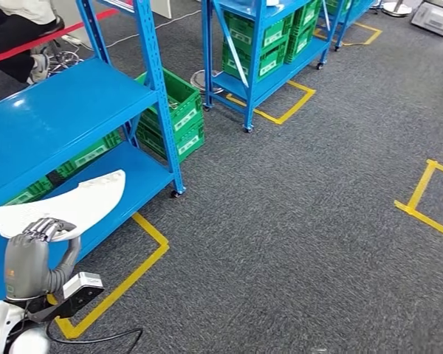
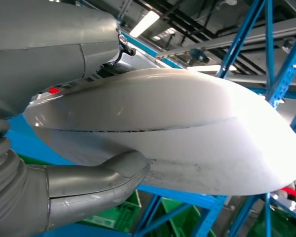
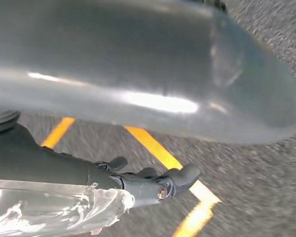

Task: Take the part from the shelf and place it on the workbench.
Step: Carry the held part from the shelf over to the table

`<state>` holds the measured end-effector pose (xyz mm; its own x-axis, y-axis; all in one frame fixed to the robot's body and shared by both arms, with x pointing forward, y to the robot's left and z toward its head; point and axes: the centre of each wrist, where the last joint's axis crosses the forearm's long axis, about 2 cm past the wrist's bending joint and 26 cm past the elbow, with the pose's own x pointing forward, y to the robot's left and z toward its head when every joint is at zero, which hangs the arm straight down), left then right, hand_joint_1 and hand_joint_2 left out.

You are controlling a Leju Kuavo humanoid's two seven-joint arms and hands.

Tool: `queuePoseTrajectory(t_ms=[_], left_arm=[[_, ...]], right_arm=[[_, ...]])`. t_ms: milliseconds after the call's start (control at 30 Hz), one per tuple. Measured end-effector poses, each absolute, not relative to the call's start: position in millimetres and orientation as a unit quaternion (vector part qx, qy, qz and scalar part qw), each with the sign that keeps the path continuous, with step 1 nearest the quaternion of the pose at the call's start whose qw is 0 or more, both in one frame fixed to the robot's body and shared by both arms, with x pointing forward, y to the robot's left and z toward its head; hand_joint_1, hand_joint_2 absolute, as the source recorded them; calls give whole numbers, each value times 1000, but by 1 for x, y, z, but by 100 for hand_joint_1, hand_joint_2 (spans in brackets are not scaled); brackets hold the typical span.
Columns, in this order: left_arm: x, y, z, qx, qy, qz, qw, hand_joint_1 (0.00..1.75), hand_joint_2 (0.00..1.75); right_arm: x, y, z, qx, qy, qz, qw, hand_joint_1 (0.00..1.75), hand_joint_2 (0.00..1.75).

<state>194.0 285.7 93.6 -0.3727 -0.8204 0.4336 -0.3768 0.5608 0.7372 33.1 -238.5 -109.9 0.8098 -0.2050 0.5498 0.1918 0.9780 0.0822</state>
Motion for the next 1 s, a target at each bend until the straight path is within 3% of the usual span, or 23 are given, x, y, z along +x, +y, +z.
queuePoseTrajectory(t_ms=[1000], left_arm=[[242, 239, 122, 285, -852, -263, 352, 175, 175]], right_arm=[[27, -248, -111, 1, -271, -178, 946, 0, 0]])
